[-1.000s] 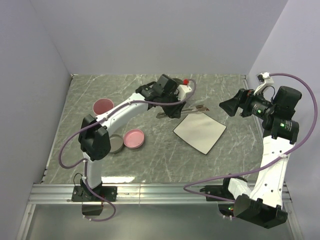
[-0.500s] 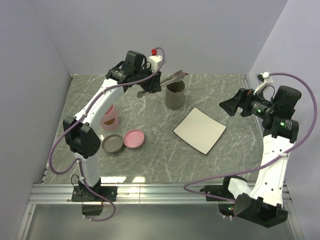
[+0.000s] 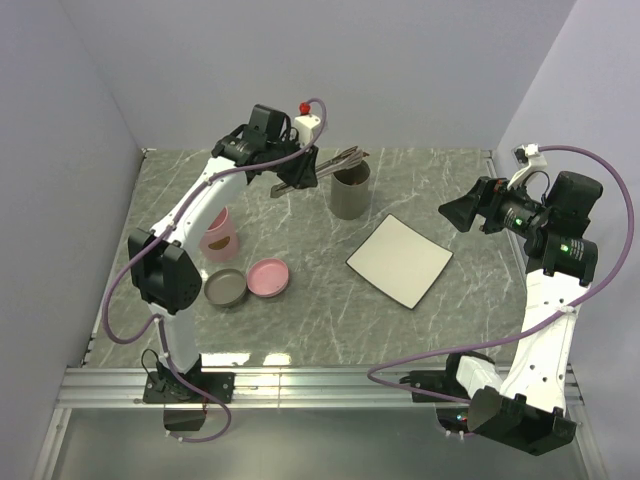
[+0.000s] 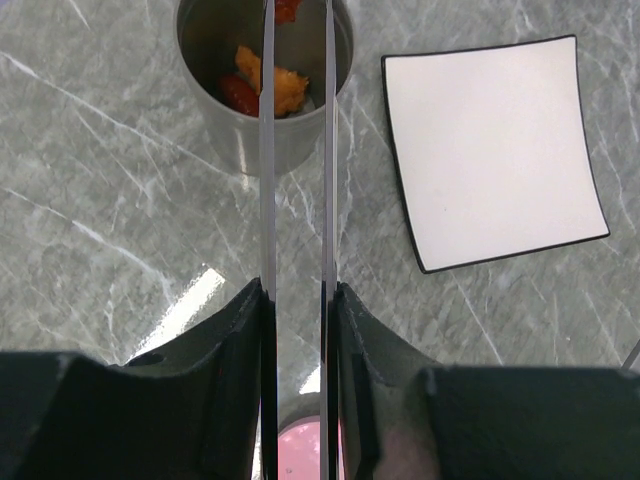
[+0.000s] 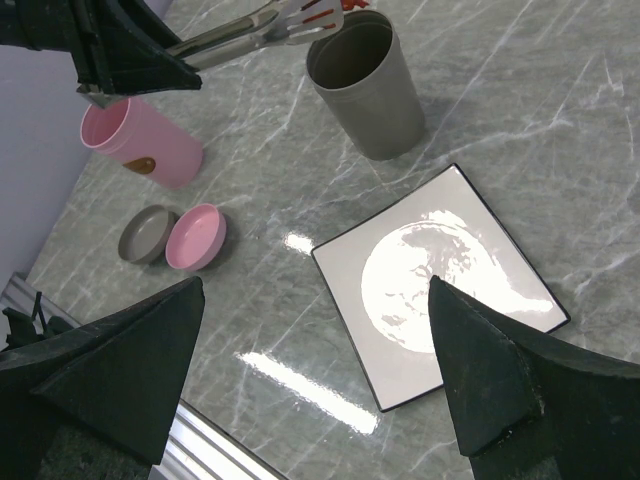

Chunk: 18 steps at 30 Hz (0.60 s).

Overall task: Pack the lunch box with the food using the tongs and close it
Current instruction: Place the fake food in the packing box.

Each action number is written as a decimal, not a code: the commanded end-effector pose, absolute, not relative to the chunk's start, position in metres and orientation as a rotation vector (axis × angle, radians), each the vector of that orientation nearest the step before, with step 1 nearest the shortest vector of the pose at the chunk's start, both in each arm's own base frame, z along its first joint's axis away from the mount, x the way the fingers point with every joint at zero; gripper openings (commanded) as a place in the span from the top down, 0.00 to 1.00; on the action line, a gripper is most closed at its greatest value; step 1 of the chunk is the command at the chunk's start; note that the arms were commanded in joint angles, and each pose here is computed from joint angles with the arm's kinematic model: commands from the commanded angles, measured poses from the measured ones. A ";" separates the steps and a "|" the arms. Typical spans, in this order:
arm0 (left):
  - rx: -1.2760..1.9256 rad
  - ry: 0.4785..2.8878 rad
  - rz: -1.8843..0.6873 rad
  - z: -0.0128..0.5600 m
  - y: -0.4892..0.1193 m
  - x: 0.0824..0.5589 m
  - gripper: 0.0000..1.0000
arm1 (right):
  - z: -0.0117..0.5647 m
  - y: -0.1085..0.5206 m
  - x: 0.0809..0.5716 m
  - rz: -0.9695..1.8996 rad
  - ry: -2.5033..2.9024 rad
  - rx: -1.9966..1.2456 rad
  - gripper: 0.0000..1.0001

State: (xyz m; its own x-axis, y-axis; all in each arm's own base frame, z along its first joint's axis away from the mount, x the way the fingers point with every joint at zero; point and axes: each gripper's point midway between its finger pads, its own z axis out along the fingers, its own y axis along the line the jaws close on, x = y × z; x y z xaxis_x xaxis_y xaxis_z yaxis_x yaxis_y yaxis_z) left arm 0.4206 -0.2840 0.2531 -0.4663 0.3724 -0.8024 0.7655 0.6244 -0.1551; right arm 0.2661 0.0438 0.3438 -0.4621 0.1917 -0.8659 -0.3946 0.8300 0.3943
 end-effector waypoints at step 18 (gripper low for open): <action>0.904 2.110 -0.634 0.240 -0.282 0.428 0.68 | 0.357 0.045 0.264 0.674 1.900 -0.169 0.00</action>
State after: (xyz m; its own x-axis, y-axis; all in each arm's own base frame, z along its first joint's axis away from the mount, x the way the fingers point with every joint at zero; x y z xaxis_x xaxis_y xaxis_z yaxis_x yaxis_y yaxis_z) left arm 0.4237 -0.2810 0.2241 -0.5170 0.4010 -0.7563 0.7508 0.6368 -0.1756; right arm 0.2661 0.0437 0.3437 -0.4624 0.1918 -0.8657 -0.3941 0.8301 0.3944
